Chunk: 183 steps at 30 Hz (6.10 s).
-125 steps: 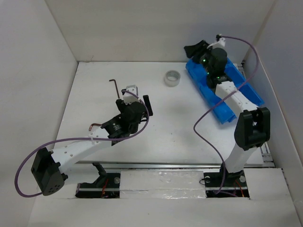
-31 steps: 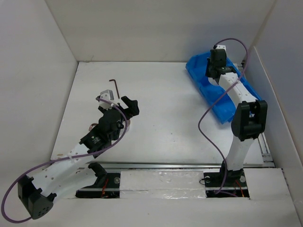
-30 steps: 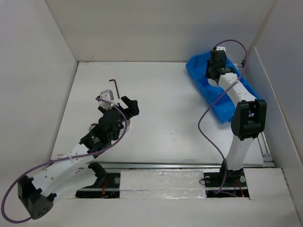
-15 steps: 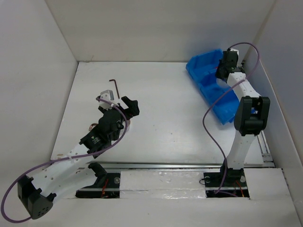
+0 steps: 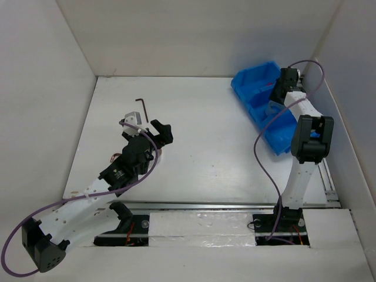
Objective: Sort the tools into containers
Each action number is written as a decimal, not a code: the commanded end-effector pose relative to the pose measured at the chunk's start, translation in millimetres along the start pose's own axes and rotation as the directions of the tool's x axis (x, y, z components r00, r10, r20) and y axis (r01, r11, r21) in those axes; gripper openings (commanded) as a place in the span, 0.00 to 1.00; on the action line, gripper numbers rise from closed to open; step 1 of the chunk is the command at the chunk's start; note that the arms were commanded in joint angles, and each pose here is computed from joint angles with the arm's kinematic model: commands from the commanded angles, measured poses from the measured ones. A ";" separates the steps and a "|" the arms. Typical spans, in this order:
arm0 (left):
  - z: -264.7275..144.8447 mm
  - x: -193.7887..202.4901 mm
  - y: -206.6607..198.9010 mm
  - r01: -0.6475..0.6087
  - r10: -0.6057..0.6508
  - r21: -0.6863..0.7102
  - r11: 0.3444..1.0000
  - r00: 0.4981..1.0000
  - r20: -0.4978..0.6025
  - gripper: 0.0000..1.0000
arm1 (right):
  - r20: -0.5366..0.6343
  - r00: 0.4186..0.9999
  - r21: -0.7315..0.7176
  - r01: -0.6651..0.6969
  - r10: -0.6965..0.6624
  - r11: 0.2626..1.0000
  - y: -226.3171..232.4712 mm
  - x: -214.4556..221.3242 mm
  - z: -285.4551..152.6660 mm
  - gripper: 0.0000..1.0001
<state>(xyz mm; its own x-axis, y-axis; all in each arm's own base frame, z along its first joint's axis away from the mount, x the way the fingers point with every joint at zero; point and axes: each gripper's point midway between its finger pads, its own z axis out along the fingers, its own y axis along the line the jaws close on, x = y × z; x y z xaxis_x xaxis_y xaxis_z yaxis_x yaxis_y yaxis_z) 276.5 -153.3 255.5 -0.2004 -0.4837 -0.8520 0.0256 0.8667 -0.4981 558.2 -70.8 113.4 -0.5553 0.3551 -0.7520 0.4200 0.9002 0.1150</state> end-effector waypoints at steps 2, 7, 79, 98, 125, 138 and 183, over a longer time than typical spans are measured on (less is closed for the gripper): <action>-2.3 -10.2 -4.9 0.019 -0.020 0.020 1.000 0.999 0.037 0.89 | 0.088 0.996 -0.018 -0.032 0.033 0.999 6.5 -36.4 -2.8 0.37; -2.9 -10.6 -4.0 0.022 -0.022 0.019 1.000 0.999 0.039 0.89 | 0.076 0.997 -0.002 -0.034 0.034 0.999 5.8 -39.8 -2.8 0.41; 42.2 107.4 173.7 -0.224 0.011 -0.542 0.810 0.930 -0.367 0.52 | 0.233 0.972 -0.884 0.224 -0.027 0.410 214.9 158.7 -316.3 0.48; 51.1 111.4 168.6 -0.283 0.041 -0.559 0.780 0.913 -0.406 0.00 | 0.228 0.973 -0.882 0.197 0.022 0.429 196.8 142.9 -306.1 0.48; 35.1 86.8 40.4 -0.228 0.142 -0.421 0.878 0.963 -0.227 0.00 | 0.217 0.960 -0.852 0.275 -0.177 0.445 307.1 239.1 -360.9 0.53; 34.6 97.3 19.1 -0.233 0.164 -0.413 0.880 0.967 -0.196 0.00 | 0.141 0.958 -0.687 0.277 -0.251 0.671 315.6 273.4 -287.9 0.37; -5.4 116.0 -67.3 -0.220 0.310 0.276 0.936 0.887 -0.342 0.99 | 0.108 0.983 -0.066 0.157 -0.149 0.985 53.5 -63.1 -59.9 0.00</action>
<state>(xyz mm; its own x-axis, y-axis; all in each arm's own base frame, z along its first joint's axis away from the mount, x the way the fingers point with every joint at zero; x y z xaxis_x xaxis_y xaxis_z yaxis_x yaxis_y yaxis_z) 249.9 -264.5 168.8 -0.5608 -0.0818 -0.8239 0.3043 0.9051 -0.2970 577.0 -15.8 185.4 -0.5722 0.2258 -0.7884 0.2532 0.9630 0.0920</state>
